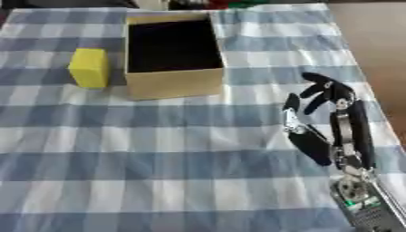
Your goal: Pick up objects on the table and place them in the box.
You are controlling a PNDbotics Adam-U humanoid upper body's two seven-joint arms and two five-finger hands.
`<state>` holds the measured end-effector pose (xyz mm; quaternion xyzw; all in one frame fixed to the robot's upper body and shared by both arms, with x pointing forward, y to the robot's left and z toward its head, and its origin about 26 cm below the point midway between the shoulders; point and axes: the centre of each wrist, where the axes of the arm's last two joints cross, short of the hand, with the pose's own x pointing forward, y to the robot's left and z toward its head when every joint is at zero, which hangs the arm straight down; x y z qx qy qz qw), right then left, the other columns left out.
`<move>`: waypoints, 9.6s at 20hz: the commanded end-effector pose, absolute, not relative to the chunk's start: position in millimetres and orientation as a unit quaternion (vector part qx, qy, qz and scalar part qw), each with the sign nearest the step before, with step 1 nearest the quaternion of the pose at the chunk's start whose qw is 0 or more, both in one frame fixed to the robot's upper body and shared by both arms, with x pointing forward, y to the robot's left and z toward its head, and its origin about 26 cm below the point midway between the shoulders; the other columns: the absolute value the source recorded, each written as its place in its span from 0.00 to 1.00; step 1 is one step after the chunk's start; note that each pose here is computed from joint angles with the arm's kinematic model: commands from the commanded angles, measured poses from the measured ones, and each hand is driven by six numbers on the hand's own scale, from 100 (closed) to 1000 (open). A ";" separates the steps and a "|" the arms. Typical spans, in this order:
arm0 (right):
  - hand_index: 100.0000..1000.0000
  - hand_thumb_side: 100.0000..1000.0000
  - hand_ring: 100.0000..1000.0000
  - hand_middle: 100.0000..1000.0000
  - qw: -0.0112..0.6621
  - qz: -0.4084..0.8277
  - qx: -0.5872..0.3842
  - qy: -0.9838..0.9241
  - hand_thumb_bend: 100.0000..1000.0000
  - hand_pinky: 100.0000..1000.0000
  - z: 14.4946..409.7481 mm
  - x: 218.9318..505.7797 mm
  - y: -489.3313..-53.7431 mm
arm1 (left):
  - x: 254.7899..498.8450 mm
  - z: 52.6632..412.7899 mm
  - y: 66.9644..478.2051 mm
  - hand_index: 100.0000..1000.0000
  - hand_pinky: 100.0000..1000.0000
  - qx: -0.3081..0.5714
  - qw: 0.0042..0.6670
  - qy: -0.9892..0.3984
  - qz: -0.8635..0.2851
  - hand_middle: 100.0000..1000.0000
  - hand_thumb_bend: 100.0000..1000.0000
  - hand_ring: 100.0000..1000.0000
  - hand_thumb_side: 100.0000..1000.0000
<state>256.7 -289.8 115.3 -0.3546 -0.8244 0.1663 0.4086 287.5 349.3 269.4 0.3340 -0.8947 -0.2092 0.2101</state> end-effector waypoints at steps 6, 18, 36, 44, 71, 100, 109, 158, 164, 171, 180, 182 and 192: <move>0.78 0.36 0.35 0.47 0.396 0.170 -0.354 -0.830 0.00 0.85 121.3 255.0 -295.0 | 304.2 301.6 377.6 0.83 0.83 0.394 0.231 -0.818 -0.350 0.66 0.32 0.69 0.29; 0.77 0.35 0.35 0.47 0.394 0.184 -0.350 -0.830 0.00 0.85 122.9 255.7 -294.6 | 360.6 331.0 422.2 0.88 0.85 0.407 0.270 -0.656 -0.576 0.79 0.69 0.82 0.54; 0.77 0.35 0.33 0.46 0.399 0.196 -0.340 -0.829 0.00 0.85 124.5 257.6 -290.3 | 438.4 321.8 381.0 0.91 0.92 0.308 0.343 -0.514 -0.723 0.84 0.85 0.89 0.25; 0.77 0.35 0.32 0.46 0.399 0.202 -0.334 -0.830 0.00 0.85 125.5 258.7 -288.1 | 458.0 314.2 356.6 0.94 0.94 0.300 0.363 -0.485 -0.737 0.89 0.90 0.92 0.27; 0.78 0.35 0.33 0.46 0.412 0.203 -0.334 -0.823 0.00 0.86 126.3 259.9 -285.6 | 477.6 309.0 294.8 0.93 1.00 0.189 0.398 -0.531 -0.724 0.82 0.70 0.86 0.42; 0.78 0.35 0.33 0.46 0.412 0.205 -0.320 -0.828 0.00 0.87 129.3 262.8 -281.5 | 478.3 298.0 257.6 0.92 1.00 0.232 0.401 -0.484 -0.742 0.85 0.74 0.88 0.38; 0.79 0.34 0.33 0.46 0.412 0.206 -0.320 -0.828 0.00 0.88 129.4 263.7 -277.9 | 479.4 293.8 261.1 0.91 0.99 0.259 0.413 -0.474 -0.733 0.85 0.75 0.89 0.33; 0.80 0.32 0.33 0.46 0.433 0.203 -0.317 -0.819 0.00 0.89 125.3 262.7 -272.9 | 475.1 294.8 259.3 0.65 0.79 0.299 0.428 -0.537 -0.663 0.24 0.28 0.42 0.00; 0.80 0.33 0.33 0.46 0.436 0.202 -0.317 -0.818 0.00 0.89 124.6 261.7 -275.5 | 469.8 312.5 257.7 0.62 0.77 0.310 0.410 -0.554 -0.656 0.22 0.25 0.40 0.00; 0.79 0.34 0.33 0.46 0.436 0.203 -0.317 -0.817 0.00 0.89 124.7 261.1 -278.4 | 458.2 350.7 249.9 0.62 0.76 0.344 0.364 -0.588 -0.636 0.23 0.24 0.40 0.00; 0.80 0.34 0.33 0.46 0.425 0.208 -0.308 -0.825 0.00 0.89 131.1 265.0 -276.7 | 446.9 380.5 215.7 0.61 0.76 0.333 0.311 -0.665 -0.592 0.22 0.17 0.38 0.00; 0.80 0.34 0.33 0.46 0.422 0.210 -0.305 -0.828 0.00 0.89 133.1 266.3 -275.6 | 444.7 383.3 210.3 0.62 0.77 0.325 0.300 -0.685 -0.580 0.21 0.13 0.37 0.00; 0.80 0.32 0.32 0.45 0.416 0.216 -0.292 -0.834 0.00 0.89 138.4 270.4 -268.7 | 452.5 366.3 201.2 0.63 0.80 0.260 0.284 -0.757 -0.527 0.21 0.02 0.38 0.00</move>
